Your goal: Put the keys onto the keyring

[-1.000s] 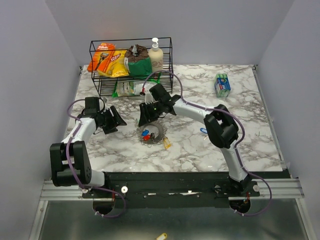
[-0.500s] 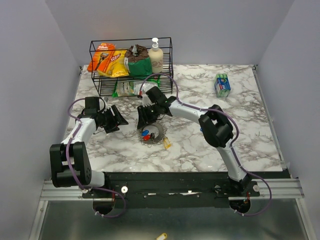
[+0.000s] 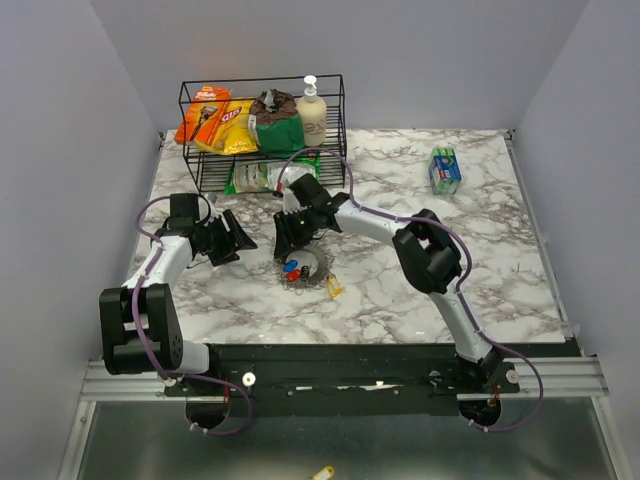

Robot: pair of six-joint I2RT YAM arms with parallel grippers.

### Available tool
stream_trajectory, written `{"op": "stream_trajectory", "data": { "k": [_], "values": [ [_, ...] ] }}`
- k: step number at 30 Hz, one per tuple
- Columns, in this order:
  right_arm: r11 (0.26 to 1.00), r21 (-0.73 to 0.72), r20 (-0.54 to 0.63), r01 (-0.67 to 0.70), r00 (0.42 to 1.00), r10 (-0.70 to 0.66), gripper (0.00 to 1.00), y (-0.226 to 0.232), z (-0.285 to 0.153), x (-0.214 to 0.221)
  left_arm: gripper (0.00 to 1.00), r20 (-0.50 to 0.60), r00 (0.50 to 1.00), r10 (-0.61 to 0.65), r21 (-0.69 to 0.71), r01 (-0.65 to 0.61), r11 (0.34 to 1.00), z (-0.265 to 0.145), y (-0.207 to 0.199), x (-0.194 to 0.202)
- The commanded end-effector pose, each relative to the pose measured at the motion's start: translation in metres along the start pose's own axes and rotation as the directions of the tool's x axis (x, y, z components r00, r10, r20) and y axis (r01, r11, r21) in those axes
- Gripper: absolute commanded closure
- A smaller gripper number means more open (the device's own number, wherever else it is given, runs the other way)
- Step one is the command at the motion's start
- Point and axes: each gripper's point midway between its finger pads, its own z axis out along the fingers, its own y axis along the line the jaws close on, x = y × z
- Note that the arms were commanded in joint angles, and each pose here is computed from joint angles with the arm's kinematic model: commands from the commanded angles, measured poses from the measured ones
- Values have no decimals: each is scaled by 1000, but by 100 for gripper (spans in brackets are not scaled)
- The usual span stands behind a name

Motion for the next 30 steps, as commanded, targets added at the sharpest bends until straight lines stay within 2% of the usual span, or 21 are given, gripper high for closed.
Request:
{"op": "stream_trajectory", "data": {
  "k": [1, 10, 30],
  "values": [
    [1000, -5, -38, -14, 999, 14, 62, 0, 13, 10, 28, 6, 1000, 23, 41, -23, 999, -3, -7, -2],
    [1000, -3, -58, -24, 998, 24, 67, -1, 14, 18, 28, 1, 1000, 22, 44, -22, 999, -1, -7, -2],
    [1000, -4, -63, -3, 998, 2, 64, 8, 3, 25, 28, -2, 1000, 21, 50, -21, 999, 0, -8, -3]
  ]
}}
